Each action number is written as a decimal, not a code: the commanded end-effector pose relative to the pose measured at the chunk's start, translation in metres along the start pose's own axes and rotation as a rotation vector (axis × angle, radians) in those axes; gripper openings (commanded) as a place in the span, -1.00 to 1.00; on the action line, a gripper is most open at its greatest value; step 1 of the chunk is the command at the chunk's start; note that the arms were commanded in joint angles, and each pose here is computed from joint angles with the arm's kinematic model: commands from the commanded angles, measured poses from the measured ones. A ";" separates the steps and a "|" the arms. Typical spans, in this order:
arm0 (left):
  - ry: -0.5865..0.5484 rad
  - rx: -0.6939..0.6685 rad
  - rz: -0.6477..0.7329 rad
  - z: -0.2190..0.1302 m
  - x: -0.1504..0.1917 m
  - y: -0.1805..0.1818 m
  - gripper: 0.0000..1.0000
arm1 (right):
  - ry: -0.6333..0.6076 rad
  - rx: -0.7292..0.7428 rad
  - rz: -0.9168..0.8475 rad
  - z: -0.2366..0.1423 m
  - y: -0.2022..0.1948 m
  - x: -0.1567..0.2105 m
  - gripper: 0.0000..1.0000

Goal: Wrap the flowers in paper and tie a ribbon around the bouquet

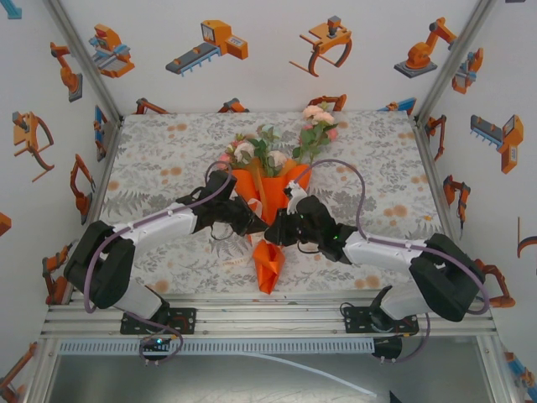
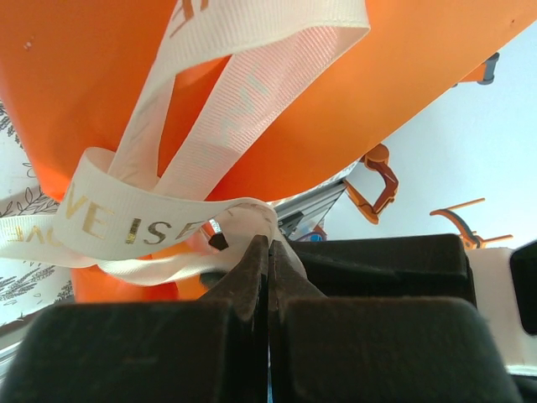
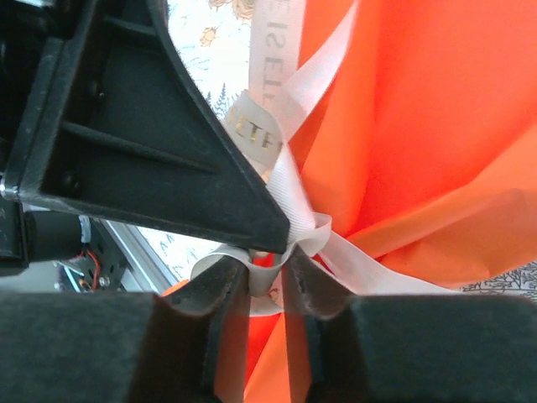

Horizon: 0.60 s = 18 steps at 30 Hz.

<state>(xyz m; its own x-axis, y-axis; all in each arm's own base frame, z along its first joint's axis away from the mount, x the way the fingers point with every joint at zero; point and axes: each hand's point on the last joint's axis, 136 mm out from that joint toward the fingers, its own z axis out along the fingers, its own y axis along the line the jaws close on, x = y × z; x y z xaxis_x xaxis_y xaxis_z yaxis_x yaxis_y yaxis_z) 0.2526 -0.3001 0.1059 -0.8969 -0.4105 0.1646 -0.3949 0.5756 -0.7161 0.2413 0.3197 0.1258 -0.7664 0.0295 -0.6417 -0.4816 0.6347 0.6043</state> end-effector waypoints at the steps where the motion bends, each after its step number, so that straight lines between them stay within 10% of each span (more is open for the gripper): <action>1: 0.045 -0.032 -0.025 -0.006 0.013 0.011 -1.00 | -0.123 0.006 0.001 -0.006 0.008 -0.033 -0.69; 7: -0.050 -0.035 0.020 -0.030 -0.005 0.012 -0.71 | -0.108 0.019 -0.024 -0.013 0.006 -0.028 -1.00; 18: -0.058 0.084 0.571 -0.068 0.016 -0.040 -0.26 | -0.102 -0.002 -0.052 -0.012 0.013 -0.031 -1.00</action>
<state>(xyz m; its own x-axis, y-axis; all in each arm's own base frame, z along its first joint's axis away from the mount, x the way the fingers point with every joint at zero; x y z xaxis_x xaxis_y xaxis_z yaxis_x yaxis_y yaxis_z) 0.2517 -0.2702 0.1604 -0.9535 -0.2466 -0.1731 -0.0442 0.6830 -0.7291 0.2462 0.3140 0.1420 -0.7327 0.0617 -0.6778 -0.4907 0.6422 0.5889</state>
